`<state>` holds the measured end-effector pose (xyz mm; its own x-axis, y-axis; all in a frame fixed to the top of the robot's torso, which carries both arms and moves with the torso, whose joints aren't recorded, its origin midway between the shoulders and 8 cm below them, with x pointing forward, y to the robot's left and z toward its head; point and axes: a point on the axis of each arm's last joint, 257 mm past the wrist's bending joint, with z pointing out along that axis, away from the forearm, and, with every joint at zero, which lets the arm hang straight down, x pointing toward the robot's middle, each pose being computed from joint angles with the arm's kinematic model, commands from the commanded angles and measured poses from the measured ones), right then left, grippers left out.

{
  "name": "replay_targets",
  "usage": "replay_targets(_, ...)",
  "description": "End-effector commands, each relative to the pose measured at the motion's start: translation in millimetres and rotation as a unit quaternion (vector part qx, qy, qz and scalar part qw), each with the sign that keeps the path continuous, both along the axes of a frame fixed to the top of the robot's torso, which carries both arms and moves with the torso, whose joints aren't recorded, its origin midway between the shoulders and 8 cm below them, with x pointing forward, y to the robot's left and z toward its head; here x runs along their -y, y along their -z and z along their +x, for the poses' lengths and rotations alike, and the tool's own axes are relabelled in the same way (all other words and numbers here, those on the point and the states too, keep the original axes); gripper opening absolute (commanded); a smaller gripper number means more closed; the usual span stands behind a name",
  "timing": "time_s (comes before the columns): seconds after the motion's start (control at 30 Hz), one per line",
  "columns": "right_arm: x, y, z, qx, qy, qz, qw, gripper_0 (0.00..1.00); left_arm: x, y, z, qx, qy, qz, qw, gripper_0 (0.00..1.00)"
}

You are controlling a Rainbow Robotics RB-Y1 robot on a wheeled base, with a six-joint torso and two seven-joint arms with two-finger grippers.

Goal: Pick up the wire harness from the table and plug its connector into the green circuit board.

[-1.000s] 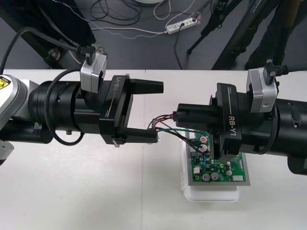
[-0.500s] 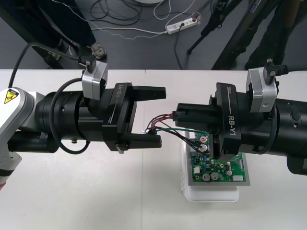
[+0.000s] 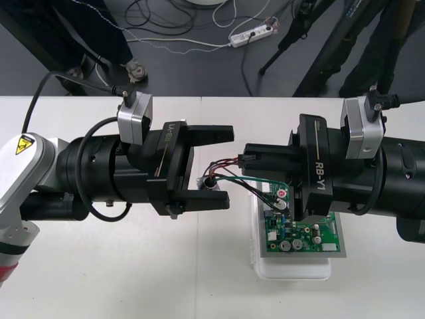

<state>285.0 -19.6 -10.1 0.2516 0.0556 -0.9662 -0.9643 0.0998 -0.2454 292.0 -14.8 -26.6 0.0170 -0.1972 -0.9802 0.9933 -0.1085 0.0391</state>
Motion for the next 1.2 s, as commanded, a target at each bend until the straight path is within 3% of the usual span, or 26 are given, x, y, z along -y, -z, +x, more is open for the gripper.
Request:
replay_targets(0.03,-11,-18,-15,0.039,-0.019,0.012,0.999,0.00,-1,-3,-8,0.041,-0.002,-0.020,0.999,1.00)
replay_targets(1.2,-11,-18,-15,0.038,-0.020,0.013,0.999,0.00,5,-21,-4,0.159,-0.013,-0.029,0.987,1.00)
